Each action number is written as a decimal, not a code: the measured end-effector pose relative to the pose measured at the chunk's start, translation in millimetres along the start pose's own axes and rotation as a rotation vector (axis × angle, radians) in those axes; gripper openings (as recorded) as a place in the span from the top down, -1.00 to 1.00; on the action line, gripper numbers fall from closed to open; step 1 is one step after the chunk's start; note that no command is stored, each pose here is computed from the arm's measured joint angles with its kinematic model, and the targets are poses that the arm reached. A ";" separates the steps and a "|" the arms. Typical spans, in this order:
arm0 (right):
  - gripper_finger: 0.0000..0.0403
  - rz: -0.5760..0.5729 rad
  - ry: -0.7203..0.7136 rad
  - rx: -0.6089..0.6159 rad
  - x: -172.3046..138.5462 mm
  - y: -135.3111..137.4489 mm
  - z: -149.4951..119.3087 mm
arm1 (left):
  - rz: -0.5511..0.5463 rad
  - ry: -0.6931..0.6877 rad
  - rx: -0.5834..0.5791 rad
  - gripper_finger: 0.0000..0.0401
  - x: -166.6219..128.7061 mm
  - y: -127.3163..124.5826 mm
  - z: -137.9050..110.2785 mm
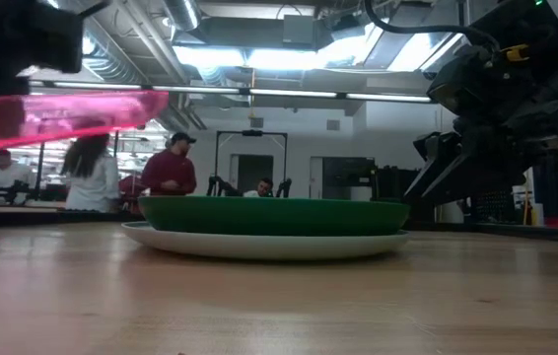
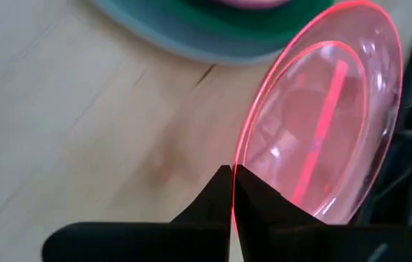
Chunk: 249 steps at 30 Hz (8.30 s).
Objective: Stack plastic plates
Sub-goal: Stack the light pink plate on top of the light green plate, then return to Home Position
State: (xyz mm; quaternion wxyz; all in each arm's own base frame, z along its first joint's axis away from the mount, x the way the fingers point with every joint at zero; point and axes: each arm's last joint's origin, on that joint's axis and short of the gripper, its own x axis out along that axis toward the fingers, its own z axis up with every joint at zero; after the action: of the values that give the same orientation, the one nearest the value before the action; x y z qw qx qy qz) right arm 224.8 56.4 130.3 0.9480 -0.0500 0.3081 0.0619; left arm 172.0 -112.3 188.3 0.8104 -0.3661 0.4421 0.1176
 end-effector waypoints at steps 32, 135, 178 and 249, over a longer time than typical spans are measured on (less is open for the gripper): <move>0.35 0.000 0.002 0.000 0.0 0.0 -0.2 | 0.043 -0.456 -0.144 1.00 30.7 12.5 83.9; 0.35 -0.139 -0.371 0.127 -89.6 -71.1 -5.0 | -0.044 -0.809 0.582 0.53 -15.9 101.9 73.9; 0.85 -0.187 -0.615 0.204 -129.8 -52.3 -53.1 | -0.100 -0.996 0.555 0.70 -37.1 132.4 36.3; 0.99 -0.204 -0.654 0.180 -131.1 -52.2 -53.2 | -0.168 -1.002 0.640 0.94 -42.3 133.4 30.0</move>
State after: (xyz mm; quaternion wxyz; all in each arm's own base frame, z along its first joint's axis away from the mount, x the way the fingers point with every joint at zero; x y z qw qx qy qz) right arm 96.6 -13.5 167.8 0.9984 0.0257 -0.0142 -0.0479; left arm 97.7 8.3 167.2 0.9966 -0.0375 -0.0106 0.0725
